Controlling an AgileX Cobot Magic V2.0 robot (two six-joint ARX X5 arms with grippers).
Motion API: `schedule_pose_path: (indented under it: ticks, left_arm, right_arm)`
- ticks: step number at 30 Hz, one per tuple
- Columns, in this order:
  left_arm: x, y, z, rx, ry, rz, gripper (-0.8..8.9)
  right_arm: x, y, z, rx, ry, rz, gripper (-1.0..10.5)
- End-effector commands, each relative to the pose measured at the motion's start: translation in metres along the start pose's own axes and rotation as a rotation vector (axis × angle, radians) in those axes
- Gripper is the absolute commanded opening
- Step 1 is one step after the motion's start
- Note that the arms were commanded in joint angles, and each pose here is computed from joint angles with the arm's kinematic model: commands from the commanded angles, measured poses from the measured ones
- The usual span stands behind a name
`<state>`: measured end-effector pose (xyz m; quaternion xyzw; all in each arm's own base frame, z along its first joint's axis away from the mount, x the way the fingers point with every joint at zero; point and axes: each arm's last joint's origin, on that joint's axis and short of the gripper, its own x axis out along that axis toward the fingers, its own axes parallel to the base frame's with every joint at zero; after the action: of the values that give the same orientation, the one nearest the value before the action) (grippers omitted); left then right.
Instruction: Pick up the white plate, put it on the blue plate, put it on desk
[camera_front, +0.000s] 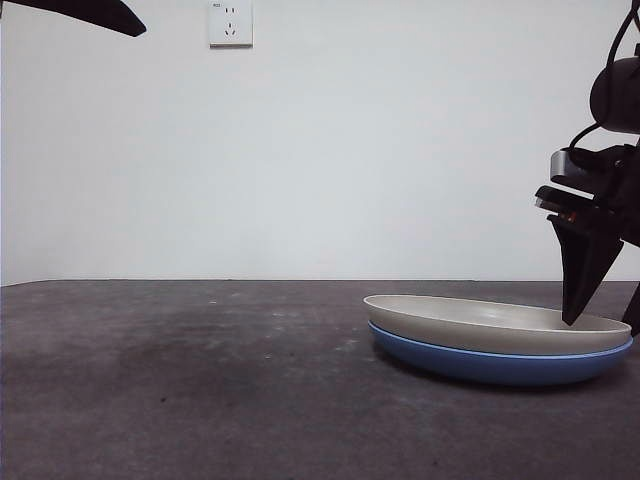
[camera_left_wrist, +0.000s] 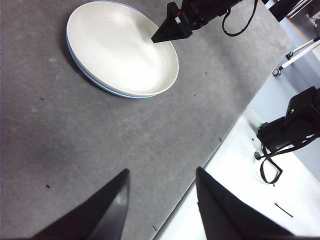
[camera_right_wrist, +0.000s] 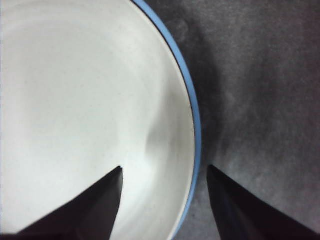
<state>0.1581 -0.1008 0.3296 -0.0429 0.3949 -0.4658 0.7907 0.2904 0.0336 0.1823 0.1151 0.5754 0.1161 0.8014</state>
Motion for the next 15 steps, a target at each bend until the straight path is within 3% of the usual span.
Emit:
schedule_pose_path:
  ticks: [1,8,11,15]
  left_arm:
    - [0.001,-0.001,0.002,0.017,-0.001,-0.009,2.17]
    - [0.001,-0.001,0.002,0.017,-0.002,-0.009,2.16]
    - [0.001,-0.001,0.002,0.017,-0.002,-0.009,2.17]
    - [0.001,-0.001,0.002,0.018,-0.002,-0.009,2.17]
  right_arm:
    - [0.008,-0.002,0.003,0.006,0.007,0.003,2.2]
    - [0.015,-0.008,0.004,0.028,0.026,-0.004,1.3]
    - [0.014,-0.012,0.005,0.040,0.017,-0.008,0.2]
    - [0.012,-0.016,0.006,0.050,0.001,-0.011,0.1]
